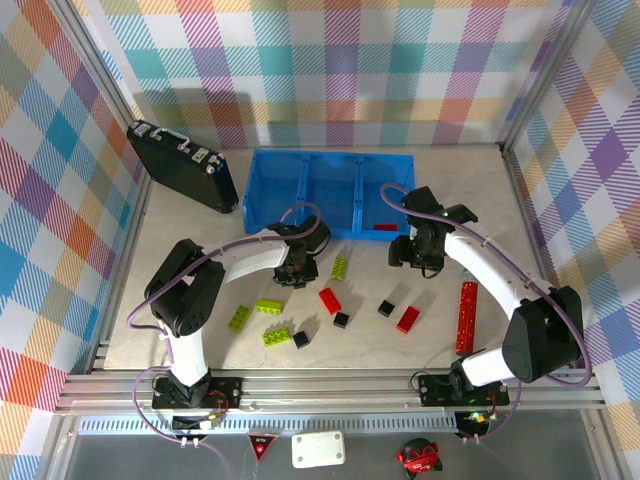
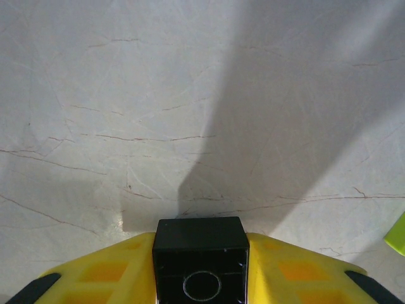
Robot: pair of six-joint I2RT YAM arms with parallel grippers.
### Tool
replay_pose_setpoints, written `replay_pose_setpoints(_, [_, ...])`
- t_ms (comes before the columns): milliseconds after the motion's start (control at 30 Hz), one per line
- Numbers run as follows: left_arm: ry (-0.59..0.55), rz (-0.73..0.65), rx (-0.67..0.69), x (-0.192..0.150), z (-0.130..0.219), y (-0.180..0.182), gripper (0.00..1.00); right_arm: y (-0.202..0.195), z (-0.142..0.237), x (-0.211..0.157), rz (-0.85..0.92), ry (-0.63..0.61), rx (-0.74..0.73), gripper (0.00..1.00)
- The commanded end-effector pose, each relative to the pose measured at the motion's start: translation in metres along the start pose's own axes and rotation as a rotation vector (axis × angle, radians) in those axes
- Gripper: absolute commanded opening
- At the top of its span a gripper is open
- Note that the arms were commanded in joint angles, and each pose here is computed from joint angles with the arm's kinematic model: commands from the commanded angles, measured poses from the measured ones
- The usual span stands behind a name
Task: Sort the legos into containers by color
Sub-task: Pick up the lego from the center of the table.
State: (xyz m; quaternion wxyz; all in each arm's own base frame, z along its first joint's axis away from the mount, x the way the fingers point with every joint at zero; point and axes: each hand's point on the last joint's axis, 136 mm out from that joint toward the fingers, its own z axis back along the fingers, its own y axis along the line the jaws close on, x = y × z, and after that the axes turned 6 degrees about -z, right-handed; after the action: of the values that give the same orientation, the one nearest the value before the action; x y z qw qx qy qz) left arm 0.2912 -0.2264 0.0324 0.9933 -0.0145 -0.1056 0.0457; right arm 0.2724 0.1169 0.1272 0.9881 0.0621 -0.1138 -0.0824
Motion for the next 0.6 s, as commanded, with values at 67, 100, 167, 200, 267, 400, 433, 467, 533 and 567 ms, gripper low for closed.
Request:
replay_pose_setpoints(67, [-0.003,-0.092,0.047,0.003,0.019,0.007,0.37,-0.002,0.006,-0.004,-0.007,0.006,-0.005,0.67])
replay_pose_setpoints(100, [-0.004,-0.104,0.048,0.005,0.022,0.007,0.37,-0.003,0.006,-0.005,-0.006,0.008,-0.007,0.67])
replay_pose_setpoints(167, [0.000,-0.134,0.043,0.008,0.026,0.008,0.38,-0.004,0.007,-0.006,-0.005,0.010,-0.012,0.67])
replay_pose_setpoints(200, [0.001,-0.143,0.051,0.010,0.028,0.010,0.38,-0.005,0.007,-0.006,-0.005,0.010,-0.013,0.67])
replay_pose_setpoints(267, [-0.002,-0.170,0.052,0.016,0.033,0.012,0.38,-0.006,0.006,-0.008,-0.009,0.010,-0.017,0.67])
replay_pose_setpoints(400, [-0.009,-0.238,0.036,0.029,0.044,0.009,0.38,-0.008,0.006,-0.010,-0.013,0.016,-0.021,0.67])
replay_pose_setpoints(433, [-0.010,-0.259,0.040,0.033,0.047,0.010,0.38,-0.008,0.006,-0.011,-0.013,0.016,-0.021,0.67])
replay_pose_setpoints(467, [-0.013,-0.278,0.044,0.037,0.050,0.010,0.38,-0.009,0.006,-0.011,-0.016,0.016,-0.021,0.67])
replay_pose_setpoints(533, [-0.020,-0.301,0.054,0.046,0.056,0.014,0.38,-0.009,0.007,-0.012,-0.016,0.015,-0.021,0.67])
replay_pose_setpoints(567, [-0.022,-0.311,0.053,0.050,0.058,0.016,0.38,-0.009,0.008,-0.012,-0.019,0.013,-0.021,0.67])
